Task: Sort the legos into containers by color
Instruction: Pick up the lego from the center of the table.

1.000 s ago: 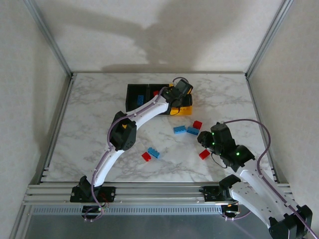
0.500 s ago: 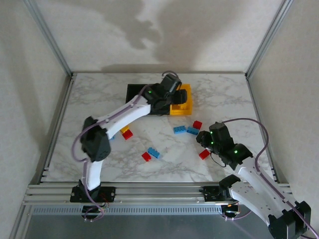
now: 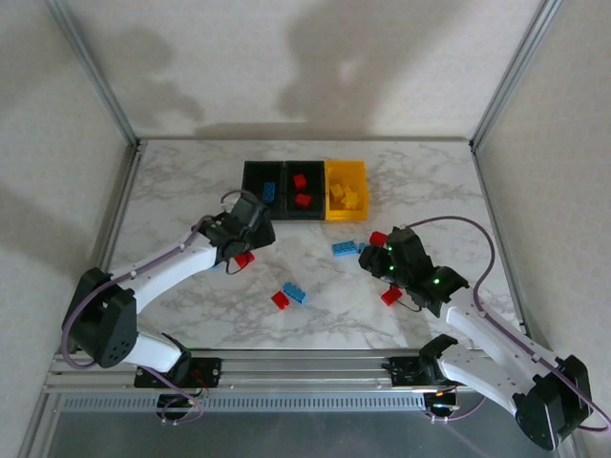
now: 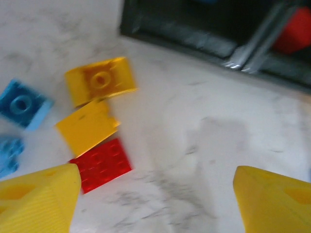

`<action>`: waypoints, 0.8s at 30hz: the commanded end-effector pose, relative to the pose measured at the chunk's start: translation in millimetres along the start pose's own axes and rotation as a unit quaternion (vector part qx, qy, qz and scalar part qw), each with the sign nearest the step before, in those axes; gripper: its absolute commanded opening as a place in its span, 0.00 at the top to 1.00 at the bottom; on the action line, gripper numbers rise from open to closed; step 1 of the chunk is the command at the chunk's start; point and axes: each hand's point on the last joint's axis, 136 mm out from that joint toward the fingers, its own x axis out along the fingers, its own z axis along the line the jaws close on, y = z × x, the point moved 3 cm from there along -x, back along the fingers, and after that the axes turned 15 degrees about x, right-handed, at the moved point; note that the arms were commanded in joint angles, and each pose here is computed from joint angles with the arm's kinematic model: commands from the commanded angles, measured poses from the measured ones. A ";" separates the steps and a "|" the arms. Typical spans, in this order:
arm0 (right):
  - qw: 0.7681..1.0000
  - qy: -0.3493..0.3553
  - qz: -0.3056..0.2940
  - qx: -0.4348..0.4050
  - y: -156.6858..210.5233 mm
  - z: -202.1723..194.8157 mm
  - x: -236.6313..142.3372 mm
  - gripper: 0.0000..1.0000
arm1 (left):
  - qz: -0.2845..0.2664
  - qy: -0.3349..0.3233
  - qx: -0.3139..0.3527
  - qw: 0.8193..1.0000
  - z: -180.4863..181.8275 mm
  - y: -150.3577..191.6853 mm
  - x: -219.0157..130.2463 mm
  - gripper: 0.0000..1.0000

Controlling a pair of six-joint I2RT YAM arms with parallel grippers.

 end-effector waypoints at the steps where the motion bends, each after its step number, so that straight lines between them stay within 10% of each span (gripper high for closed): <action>1: 0.999 -0.032 0.000 -0.005 2.8 22.1 0.3 0.54 | -0.013 -0.037 -0.049 0.998 22.3 7.8 4.8 0.16; 24: 1.000 -0.015 -0.012 -0.016 10.5 25.1 -6.2 0.54 | -0.009 -0.122 -0.033 0.992 42.0 2.3 74.3 0.26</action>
